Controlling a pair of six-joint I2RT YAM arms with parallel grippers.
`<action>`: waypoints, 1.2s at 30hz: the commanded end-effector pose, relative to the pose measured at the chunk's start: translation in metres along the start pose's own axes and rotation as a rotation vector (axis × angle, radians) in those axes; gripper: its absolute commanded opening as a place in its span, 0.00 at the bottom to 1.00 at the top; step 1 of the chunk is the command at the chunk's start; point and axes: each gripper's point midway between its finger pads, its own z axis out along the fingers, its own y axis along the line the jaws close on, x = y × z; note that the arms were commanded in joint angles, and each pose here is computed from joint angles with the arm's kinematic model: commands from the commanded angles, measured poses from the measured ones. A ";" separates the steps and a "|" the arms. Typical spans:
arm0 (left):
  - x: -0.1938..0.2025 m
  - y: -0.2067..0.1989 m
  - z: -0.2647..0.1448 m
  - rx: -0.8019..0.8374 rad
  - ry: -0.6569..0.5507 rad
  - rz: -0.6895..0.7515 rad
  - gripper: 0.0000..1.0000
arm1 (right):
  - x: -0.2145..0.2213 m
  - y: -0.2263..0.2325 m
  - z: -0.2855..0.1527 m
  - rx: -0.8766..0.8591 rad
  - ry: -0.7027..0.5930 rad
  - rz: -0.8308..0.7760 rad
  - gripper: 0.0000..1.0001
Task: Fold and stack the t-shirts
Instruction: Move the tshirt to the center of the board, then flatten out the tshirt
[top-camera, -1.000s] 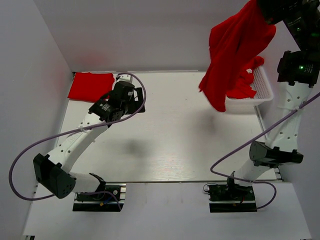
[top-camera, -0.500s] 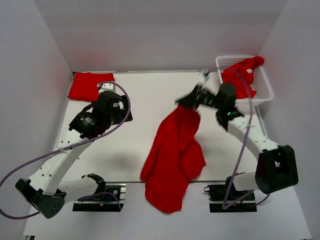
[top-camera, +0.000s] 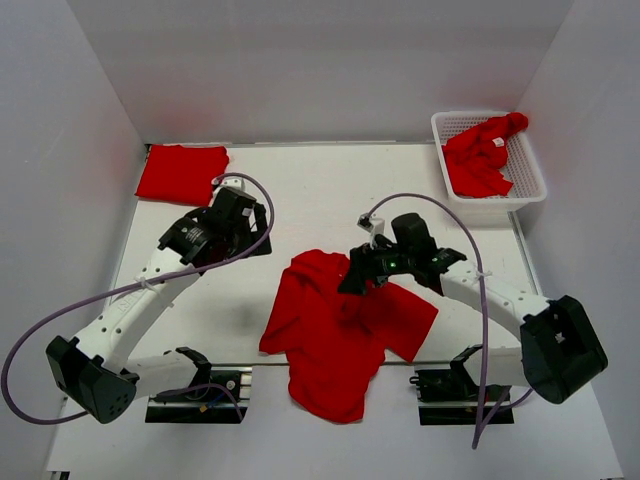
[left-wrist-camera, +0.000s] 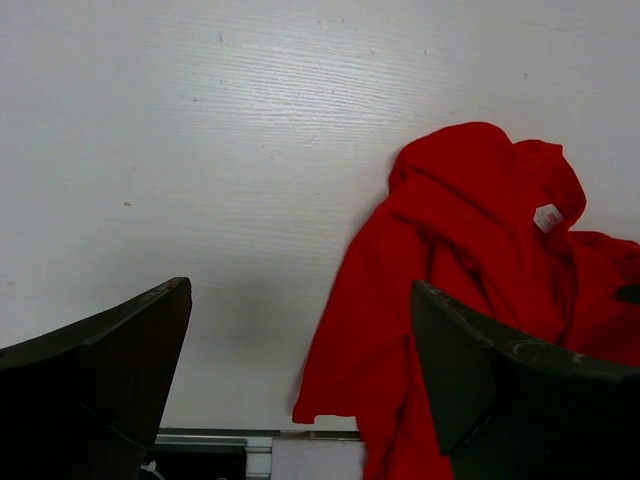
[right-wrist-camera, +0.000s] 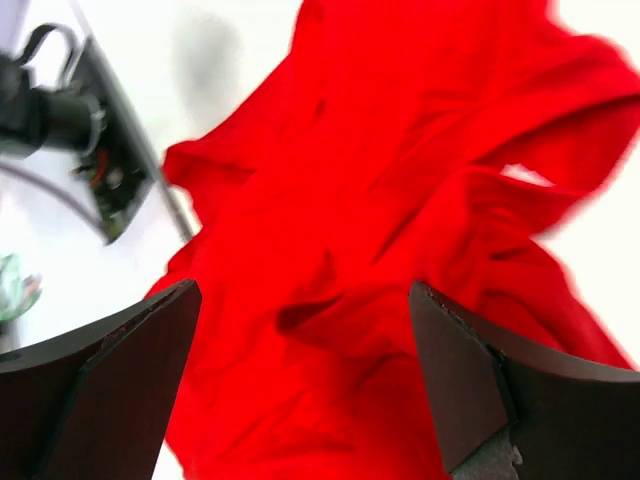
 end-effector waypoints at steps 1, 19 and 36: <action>0.015 0.001 0.000 0.017 0.056 0.013 1.00 | -0.030 -0.008 -0.019 0.151 -0.041 -0.076 0.90; 0.034 -0.005 0.007 0.059 0.116 0.029 1.00 | -0.044 -0.025 -0.069 0.447 -0.144 -0.013 0.90; 0.155 -0.017 0.045 0.209 0.437 0.158 1.00 | 0.040 -0.061 -0.081 0.633 0.023 0.183 0.90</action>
